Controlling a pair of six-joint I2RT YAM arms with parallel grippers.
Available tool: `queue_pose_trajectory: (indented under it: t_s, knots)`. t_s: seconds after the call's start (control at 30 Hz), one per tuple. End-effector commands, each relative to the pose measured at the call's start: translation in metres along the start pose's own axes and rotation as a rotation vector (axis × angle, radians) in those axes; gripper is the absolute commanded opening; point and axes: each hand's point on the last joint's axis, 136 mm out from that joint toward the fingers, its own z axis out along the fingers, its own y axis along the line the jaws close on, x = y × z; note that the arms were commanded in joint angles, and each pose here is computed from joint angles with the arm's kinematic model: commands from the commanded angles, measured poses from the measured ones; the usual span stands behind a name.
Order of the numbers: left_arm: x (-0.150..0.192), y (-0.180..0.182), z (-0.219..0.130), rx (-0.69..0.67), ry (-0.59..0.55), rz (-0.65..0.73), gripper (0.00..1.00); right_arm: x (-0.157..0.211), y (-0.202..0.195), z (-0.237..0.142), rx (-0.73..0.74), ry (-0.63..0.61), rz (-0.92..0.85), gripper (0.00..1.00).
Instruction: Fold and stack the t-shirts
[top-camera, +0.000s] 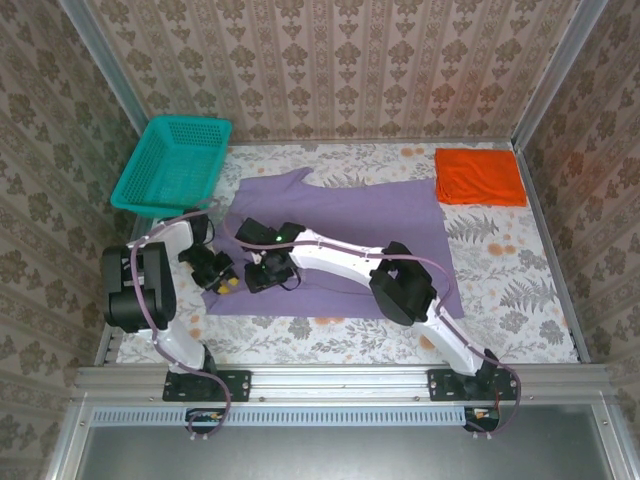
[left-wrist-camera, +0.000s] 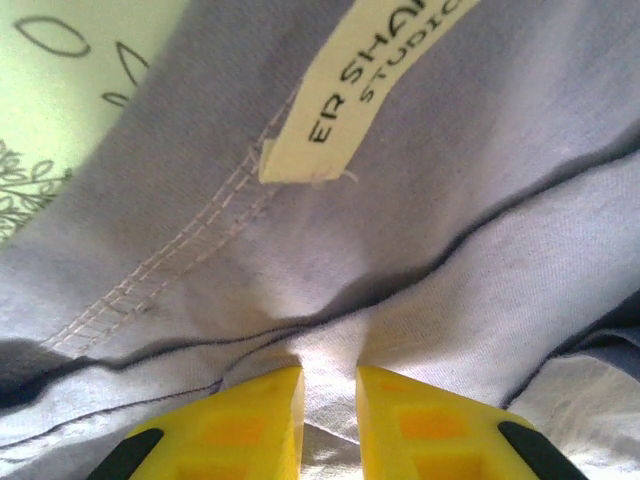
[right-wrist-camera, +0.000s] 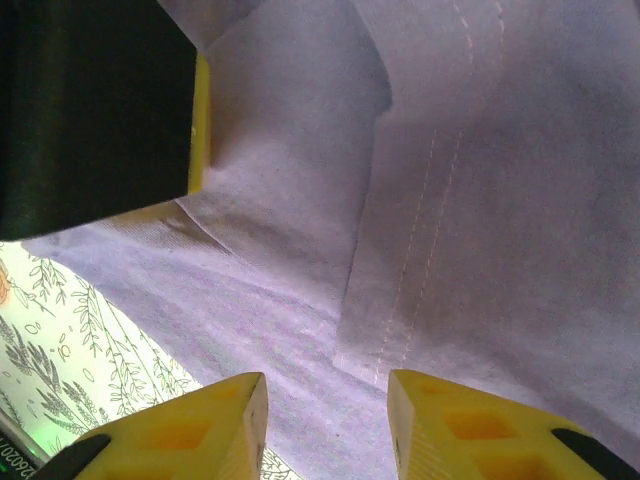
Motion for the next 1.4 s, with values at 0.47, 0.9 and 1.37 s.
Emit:
queue_pose_trajectory:
  t_s: [0.47, 0.9, 1.37]
  knots:
    - [-0.001, 0.008, 0.0, -0.024, -0.007, 0.028, 0.21, 0.015, -0.009, 0.022, 0.131, 0.096, -0.058, 0.37]
    - [-0.001, 0.013, 0.001, -0.046, -0.017, 0.032, 0.21, 0.01, -0.017, 0.024, 0.167, 0.101, -0.023, 0.12]
    - [-0.005, 0.023, 0.004, -0.103, -0.038, 0.048, 0.21, -0.028, -0.009, -0.021, -0.001, 0.013, 0.041, 0.0]
